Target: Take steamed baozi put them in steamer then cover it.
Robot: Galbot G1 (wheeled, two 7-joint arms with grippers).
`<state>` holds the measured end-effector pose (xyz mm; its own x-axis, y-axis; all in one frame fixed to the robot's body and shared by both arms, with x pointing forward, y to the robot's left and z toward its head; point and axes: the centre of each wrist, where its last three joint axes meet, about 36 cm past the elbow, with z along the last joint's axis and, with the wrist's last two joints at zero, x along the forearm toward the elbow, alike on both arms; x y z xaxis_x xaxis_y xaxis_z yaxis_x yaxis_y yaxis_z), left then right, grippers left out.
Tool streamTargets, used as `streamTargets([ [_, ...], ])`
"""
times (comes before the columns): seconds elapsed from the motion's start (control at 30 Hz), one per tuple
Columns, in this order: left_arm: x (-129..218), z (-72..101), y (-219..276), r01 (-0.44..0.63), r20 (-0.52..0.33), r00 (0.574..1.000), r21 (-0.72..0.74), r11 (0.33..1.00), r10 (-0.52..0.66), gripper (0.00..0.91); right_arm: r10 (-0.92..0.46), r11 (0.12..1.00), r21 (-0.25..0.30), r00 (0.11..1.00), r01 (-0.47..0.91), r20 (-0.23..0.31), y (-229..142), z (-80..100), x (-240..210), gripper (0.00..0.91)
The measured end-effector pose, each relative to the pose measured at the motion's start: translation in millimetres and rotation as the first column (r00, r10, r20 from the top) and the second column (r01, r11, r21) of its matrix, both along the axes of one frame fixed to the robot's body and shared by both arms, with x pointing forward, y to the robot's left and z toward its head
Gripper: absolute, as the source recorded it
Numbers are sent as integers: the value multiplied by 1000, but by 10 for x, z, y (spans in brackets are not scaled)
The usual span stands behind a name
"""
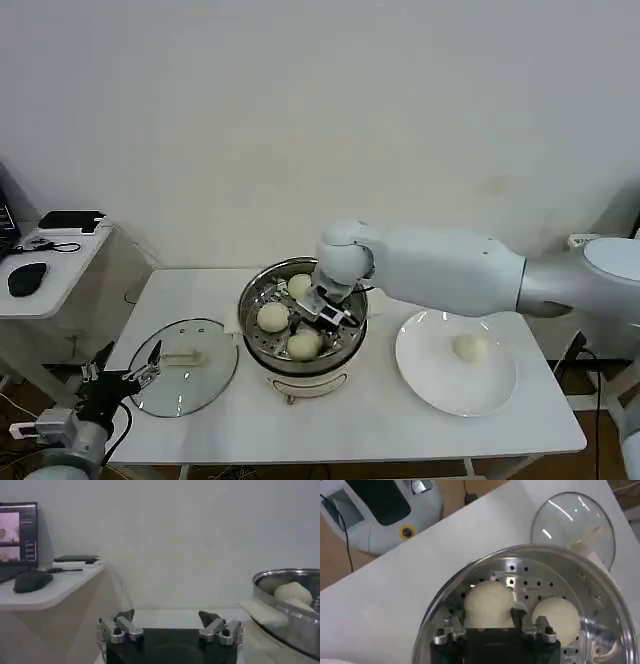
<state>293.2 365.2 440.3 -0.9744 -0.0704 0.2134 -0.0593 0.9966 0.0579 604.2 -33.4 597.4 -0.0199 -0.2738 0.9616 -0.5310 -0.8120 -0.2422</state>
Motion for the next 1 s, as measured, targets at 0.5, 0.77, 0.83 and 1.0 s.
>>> streamTargets([
  [0.5, 37, 6, 29, 5, 1, 1000, 5, 1000, -5, 907, -195, 974, 131, 978, 184, 78, -459, 461, 287, 907],
  [0.77, 66, 10, 22, 16, 1, 1000, 8, 1000, -16, 907, -405, 905, 186, 910, 384, 92, -1029, 674, 394, 907],
  [0.83, 75, 6, 22, 18, 0, 1000, 9, 1000, -18, 907, -447, 886, 183, 890, 426, 93, -1196, 669, 397, 907],
  [1.0, 95, 8, -1, 27, 3, 1000, 7, 1000, -27, 907, -538, 839, 160, 838, 520, 94, -1697, 575, 362, 907],
])
